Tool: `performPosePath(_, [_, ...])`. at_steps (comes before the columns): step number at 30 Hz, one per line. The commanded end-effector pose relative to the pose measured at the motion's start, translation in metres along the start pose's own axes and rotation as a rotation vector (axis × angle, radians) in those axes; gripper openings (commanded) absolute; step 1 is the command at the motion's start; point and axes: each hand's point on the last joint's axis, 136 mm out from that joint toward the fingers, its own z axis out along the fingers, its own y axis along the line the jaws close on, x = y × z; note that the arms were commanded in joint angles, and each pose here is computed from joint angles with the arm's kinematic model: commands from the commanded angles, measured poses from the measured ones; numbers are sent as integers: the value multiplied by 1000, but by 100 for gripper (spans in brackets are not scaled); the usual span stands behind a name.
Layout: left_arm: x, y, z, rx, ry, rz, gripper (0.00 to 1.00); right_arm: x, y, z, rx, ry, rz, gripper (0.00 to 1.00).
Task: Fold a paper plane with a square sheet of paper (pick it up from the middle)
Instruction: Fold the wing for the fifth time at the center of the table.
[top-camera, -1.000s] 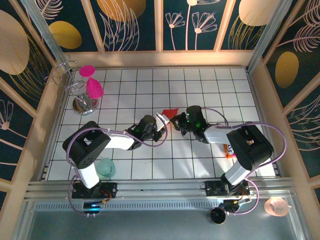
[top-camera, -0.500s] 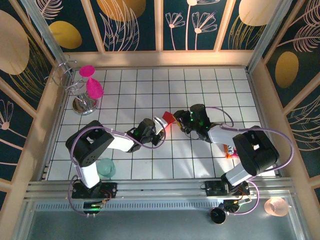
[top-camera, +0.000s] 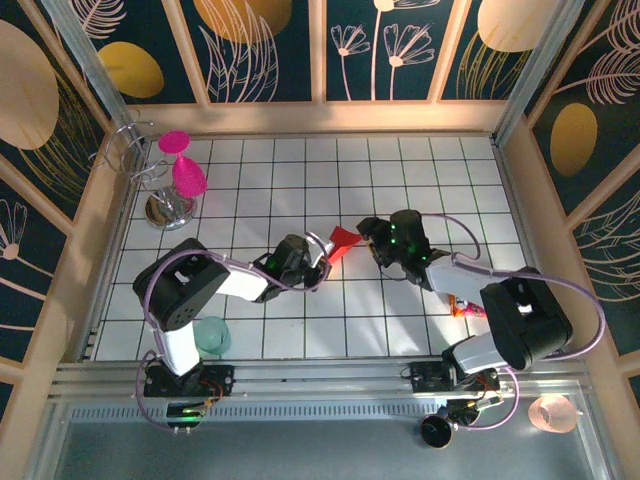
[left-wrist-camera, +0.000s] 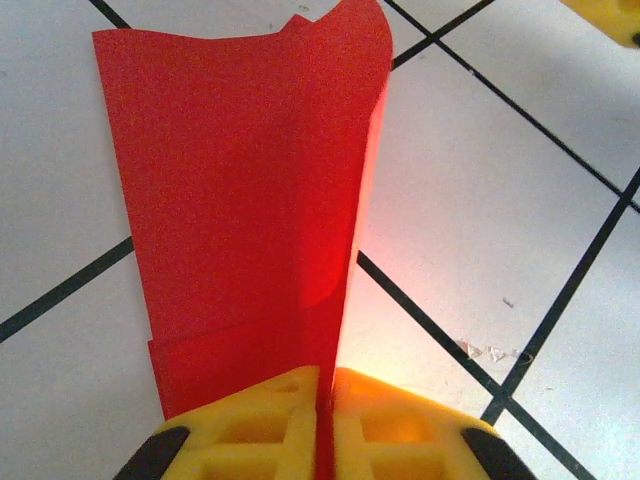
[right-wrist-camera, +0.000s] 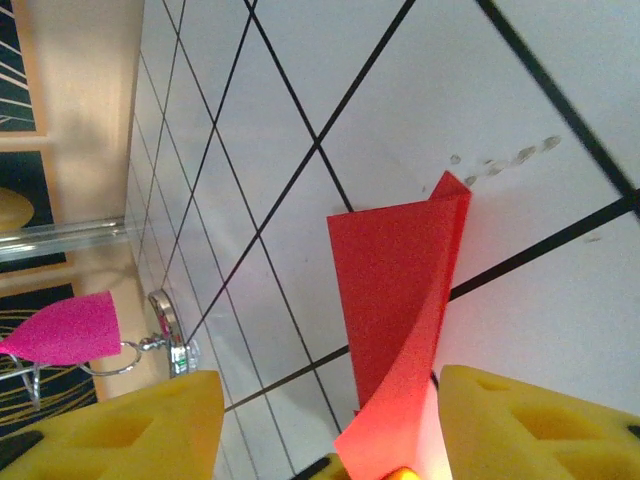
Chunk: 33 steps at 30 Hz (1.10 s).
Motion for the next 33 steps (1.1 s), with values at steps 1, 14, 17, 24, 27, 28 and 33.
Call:
performPosePath(1, [-7, -5, 0, 88, 20, -143, 8, -13, -4, -9, -5, -63, -94, 62])
performPosePath(14, [-20, -13, 4, 237, 80, -441, 4, -5, -4, -3, 7, 16, -365, 68])
performPosePath(17, [-20, -14, 6, 261, 91, -500, 3, 0, -9, 5, 30, 61, -383, 69])
performPosePath(24, [-23, -22, 9, 339, 124, -619, 3, 10, -14, 20, 55, 135, -412, 69])
performPosePath(27, [-20, -21, 11, 340, 132, -658, 3, 12, -17, 23, 66, 152, -425, 68])
performPosePath(28, [-20, -21, 11, 344, 129, -673, 3, 13, -17, 25, 70, 163, -430, 68])
performPosePath(33, [-25, -20, 11, 368, 118, -742, 2, 20, -22, 32, 96, 212, -470, 66])
